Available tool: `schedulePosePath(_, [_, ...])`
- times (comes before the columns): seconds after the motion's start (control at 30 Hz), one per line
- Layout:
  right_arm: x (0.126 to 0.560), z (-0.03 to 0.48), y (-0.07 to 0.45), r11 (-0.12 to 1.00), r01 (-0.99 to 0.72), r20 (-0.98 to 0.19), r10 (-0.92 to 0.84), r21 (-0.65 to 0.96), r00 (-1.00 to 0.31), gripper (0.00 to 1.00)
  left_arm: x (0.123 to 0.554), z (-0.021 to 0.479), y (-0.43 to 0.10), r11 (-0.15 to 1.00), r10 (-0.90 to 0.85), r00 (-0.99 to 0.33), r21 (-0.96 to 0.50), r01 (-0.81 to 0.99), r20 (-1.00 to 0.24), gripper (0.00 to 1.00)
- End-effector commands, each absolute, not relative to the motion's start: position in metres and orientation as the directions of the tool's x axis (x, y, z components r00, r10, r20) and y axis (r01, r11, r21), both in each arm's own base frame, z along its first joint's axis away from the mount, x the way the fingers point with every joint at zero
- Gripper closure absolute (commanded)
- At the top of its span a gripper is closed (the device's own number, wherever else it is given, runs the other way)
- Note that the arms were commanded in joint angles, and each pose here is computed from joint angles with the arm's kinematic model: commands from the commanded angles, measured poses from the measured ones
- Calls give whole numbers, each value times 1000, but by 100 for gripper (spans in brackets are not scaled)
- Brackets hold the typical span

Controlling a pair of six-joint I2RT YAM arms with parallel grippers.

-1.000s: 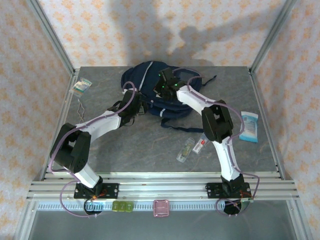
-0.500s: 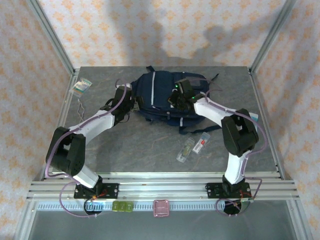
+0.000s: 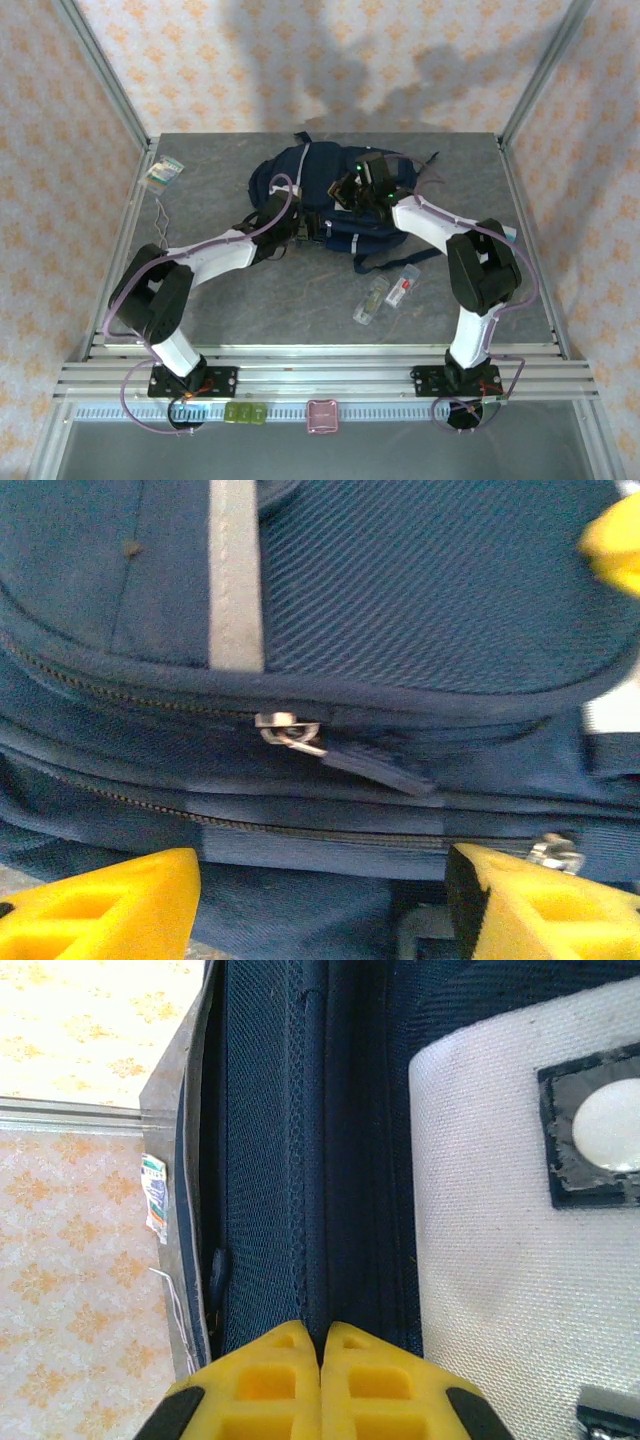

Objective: Pack the student bag

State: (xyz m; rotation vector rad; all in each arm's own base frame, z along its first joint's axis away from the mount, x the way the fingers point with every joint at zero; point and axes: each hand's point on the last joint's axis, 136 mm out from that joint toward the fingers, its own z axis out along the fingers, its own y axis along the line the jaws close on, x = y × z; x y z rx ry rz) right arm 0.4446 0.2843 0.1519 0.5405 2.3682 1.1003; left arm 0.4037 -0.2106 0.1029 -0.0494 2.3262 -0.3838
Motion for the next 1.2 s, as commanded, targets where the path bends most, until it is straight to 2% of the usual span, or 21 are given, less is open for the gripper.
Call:
schedulePosePath(0.0, [455,193,299,537,37,-301,528,843,-795,100,420,114,-203,968,-174,-652,-251,26,-738,33])
schedulePosePath(0.13, [453,189,299,536,41,-295,524,843,-799,100,430,118,-200,967,-200,-639,-255,-6,-743,33])
schedulePosePath(0.4, [449,175,295,551,62,-287,524,832,-802,100,437,137,-209,920,-273,-597,-387,69,-754,30])
schedulePosePath(0.57, [447,175,295,548,62,-286,526,834,-801,100,442,125,-199,936,-273,-608,-351,10,-745,30])
schedulePosePath(0.67, [448,176,294,548,62,-290,532,834,-795,100,446,105,-179,962,-257,-645,-250,-105,-720,36])
schedulePosePath(0.73, [448,174,292,552,65,-293,535,831,-792,100,445,96,-161,961,-277,-645,-208,-183,-712,49])
schedulePosePath(0.8, [448,172,291,554,72,-292,539,830,-790,100,441,93,-143,948,-316,-633,-208,-241,-707,55])
schedulePosePath(1.0, [449,168,289,553,81,-289,548,829,-785,100,421,108,-93,908,-399,-577,-222,-354,-712,58])
schedulePosePath(1.1, [449,168,289,551,83,-288,551,830,-784,100,414,117,-81,907,-401,-570,-223,-358,-717,62])
schedulePosePath(1.17, [449,167,290,550,85,-283,550,831,-786,100,415,125,-87,928,-362,-578,-224,-298,-731,62])
